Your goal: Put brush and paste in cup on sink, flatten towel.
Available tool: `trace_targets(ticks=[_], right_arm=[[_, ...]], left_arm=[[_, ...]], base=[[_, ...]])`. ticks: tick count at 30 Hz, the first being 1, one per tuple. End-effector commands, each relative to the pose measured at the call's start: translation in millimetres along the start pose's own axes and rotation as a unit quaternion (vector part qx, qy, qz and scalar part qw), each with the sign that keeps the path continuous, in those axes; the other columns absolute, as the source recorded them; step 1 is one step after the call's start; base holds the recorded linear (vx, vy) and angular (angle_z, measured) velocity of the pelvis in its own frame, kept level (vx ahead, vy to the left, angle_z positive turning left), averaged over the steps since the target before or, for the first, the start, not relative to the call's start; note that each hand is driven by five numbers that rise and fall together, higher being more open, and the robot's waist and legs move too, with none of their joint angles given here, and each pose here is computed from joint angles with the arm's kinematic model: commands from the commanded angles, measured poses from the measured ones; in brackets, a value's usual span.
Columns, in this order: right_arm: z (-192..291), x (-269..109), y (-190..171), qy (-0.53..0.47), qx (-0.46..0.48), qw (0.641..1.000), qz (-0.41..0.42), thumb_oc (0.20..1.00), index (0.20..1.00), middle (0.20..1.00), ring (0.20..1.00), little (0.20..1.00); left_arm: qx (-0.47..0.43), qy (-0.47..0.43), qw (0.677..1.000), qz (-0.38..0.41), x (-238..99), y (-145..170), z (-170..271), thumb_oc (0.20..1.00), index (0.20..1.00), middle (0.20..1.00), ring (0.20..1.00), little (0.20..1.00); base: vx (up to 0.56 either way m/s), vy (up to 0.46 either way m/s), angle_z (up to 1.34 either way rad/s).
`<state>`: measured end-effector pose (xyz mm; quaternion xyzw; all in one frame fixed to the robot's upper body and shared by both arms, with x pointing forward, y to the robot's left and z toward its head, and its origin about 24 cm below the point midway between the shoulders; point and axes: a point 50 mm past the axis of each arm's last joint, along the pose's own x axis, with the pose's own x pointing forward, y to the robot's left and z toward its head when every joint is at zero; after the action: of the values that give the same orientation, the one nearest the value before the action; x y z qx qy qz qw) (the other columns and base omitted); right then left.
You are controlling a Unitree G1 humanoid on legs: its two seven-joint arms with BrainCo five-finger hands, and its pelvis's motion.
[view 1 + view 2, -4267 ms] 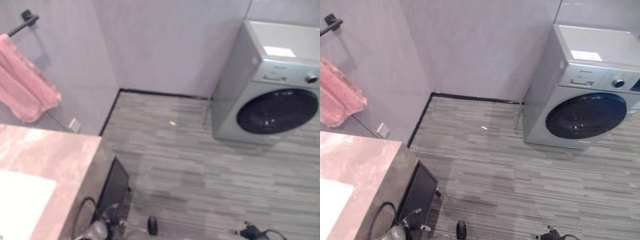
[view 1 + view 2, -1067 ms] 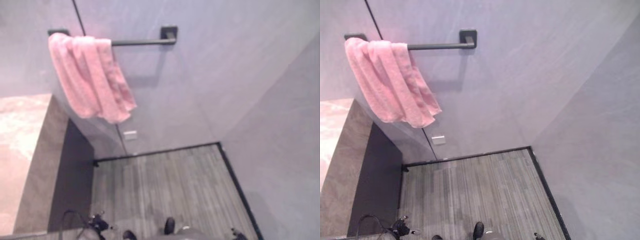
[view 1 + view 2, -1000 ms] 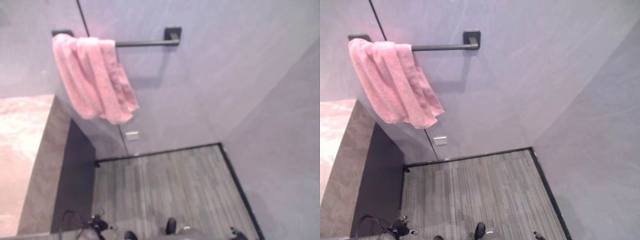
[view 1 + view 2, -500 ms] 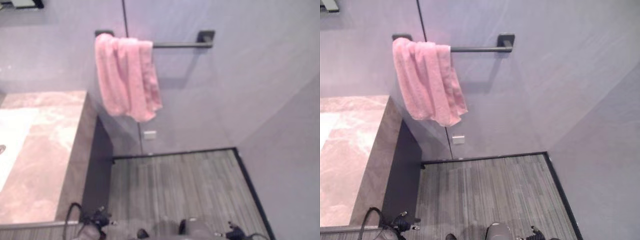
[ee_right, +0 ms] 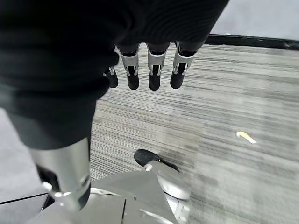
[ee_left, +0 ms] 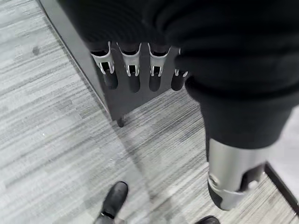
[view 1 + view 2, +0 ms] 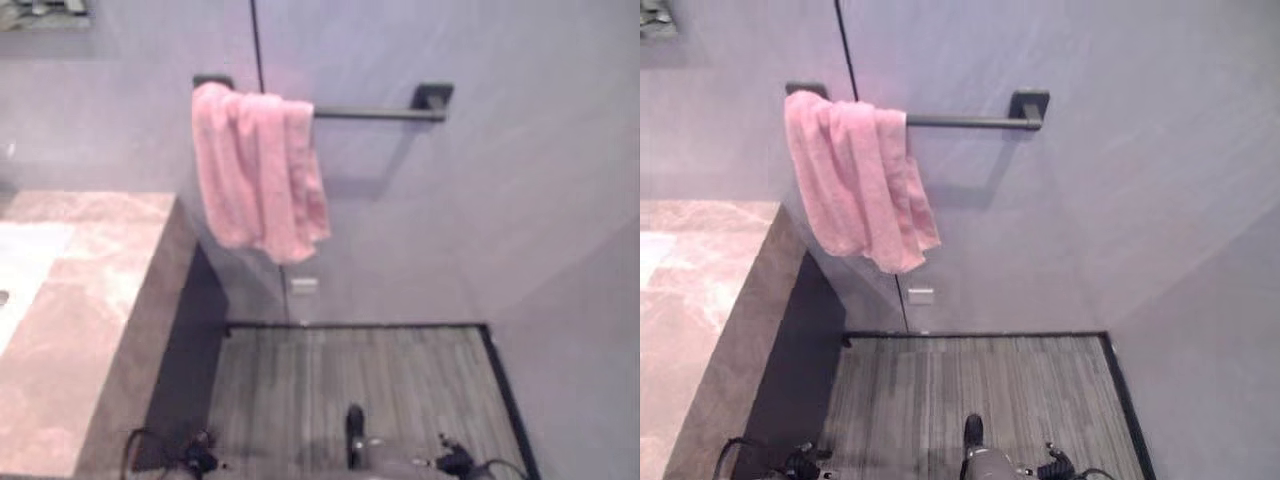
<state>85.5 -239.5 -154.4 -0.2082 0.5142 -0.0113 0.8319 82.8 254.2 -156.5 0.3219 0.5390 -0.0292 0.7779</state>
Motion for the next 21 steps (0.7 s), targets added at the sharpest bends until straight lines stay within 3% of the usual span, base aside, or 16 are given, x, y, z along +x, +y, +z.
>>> trace_targets(ticks=[1, 4, 9, 21], right_arm=[[13, 4, -14, -0.026, -0.02, 0.999, -0.019, 1.0, 1.0, 1.0, 1.0, 1.0], [22, 5, -39, -0.046, -0.02, 0.997, -0.058, 1.0, 1.0, 1.0, 1.0, 1.0], [16, 4, -58, -0.031, -0.035, 0.995, -0.093, 1.0, 1.0, 1.0, 1.0, 1.0], [32, 4, -69, -0.062, -0.064, 0.992, -0.094, 1.0, 1.0, 1.0, 1.0, 1.0]], left_arm=[[-0.025, -0.012, 0.999, 0.041, 5, 24, 10, 1.0, 1.0, 1.0, 1.0, 1.0], [-0.015, -0.028, 0.998, 0.05, 7, 34, 18, 1.0, 1.0, 1.0, 1.0, 1.0], [-0.022, -0.046, 0.996, 0.077, 8, 48, 29, 1.0, 1.0, 1.0, 1.0, 1.0], [0.016, -0.028, 0.997, 0.075, 6, 55, 9, 1.0, 1.0, 1.0, 1.0, 1.0]], base=[[0.18, -0.253, 0.02], [0.18, -0.376, 0.19], [0.06, -0.055, 0.46], [0.12, 0.181, -0.43]])
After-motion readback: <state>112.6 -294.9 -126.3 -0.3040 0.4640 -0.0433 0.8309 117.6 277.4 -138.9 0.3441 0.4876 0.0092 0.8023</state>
